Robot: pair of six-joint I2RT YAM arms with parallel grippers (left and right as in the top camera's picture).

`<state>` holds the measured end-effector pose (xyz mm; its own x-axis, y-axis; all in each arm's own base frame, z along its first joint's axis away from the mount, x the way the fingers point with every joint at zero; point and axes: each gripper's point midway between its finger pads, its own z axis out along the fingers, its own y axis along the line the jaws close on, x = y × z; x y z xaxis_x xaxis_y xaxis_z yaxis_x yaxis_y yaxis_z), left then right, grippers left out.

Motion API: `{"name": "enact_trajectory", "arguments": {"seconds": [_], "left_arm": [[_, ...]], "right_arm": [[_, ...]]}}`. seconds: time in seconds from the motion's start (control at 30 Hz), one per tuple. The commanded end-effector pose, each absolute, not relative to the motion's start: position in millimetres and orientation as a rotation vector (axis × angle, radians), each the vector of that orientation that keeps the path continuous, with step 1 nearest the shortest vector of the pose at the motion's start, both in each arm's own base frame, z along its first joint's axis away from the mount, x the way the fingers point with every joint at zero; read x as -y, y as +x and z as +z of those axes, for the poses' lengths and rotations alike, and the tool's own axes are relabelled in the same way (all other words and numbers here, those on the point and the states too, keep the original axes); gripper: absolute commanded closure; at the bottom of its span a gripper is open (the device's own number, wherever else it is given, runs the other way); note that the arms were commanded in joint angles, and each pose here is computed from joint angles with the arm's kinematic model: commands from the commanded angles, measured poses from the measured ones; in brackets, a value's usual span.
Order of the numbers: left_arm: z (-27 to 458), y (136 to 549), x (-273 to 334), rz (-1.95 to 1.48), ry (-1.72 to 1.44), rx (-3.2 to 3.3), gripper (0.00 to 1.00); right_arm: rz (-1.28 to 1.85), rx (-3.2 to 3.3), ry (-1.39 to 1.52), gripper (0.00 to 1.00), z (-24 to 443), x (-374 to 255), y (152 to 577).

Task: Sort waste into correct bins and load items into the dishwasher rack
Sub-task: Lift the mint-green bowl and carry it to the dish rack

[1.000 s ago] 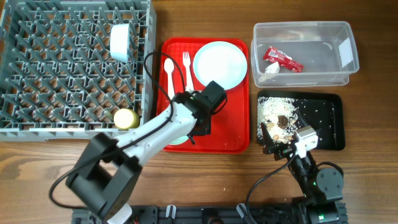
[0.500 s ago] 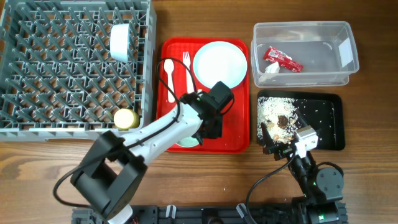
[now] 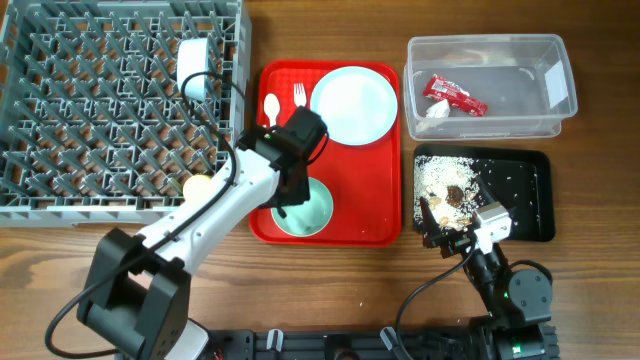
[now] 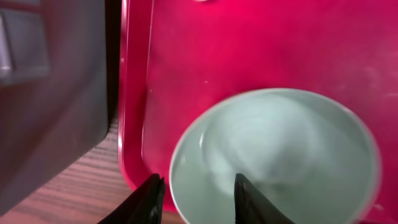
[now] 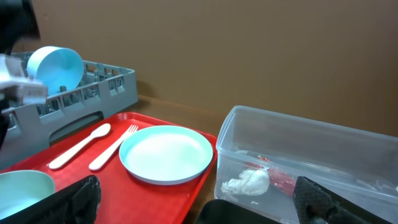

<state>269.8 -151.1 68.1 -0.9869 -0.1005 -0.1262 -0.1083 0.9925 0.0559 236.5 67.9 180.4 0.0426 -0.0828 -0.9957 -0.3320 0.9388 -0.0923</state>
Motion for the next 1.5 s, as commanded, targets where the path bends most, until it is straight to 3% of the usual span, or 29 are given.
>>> {"name": "enact_trajectory", "arguments": {"seconds": [0.0,0.17,0.37,0.53,0.63,0.8,0.97,1.1,1.23,1.33,1.47], "left_arm": [[45,257,136,0.138,-0.182,-3.044,0.63],[36,259,128,0.131,-0.23,-3.036,0.7],[36,260,137,0.043,-0.239,-3.051,0.96],[36,261,147,-0.032,-0.227,-3.057,0.96],[36,263,148,-0.041,-0.226,-3.05,0.86],[28,267,151,-0.068,-0.224,-3.02,0.83],[23,267,148,-0.062,-0.224,-3.012,0.95],[24,266,150,-0.078,-0.225,-3.018,0.92],[25,266,147,-0.056,-0.228,-3.015,0.96],[50,277,127,0.083,-0.259,-2.968,0.96],[137,304,79,0.423,-0.299,-2.767,0.96]], "right_arm": [[0.214,-1.52,-0.333,0.0,180,-69,236],[0.214,-1.52,-0.333,0.0,180,-69,236],[0.214,-1.52,-0.333,0.0,180,-69,236],[0.214,-1.52,-0.333,0.0,180,-69,236],[0.214,-1.52,-0.333,0.0,180,-69,236],[0.214,-1.52,-0.333,0.0,180,-69,236],[0.214,-1.52,-0.333,0.0,180,-69,236],[0.214,-1.52,-0.333,0.0,180,-69,236],[0.213,-1.52,-0.333,0.0,180,-69,236],[0.214,-1.52,-0.333,0.0,180,-69,236],[0.214,-1.52,-0.333,0.0,180,-69,236]]}}
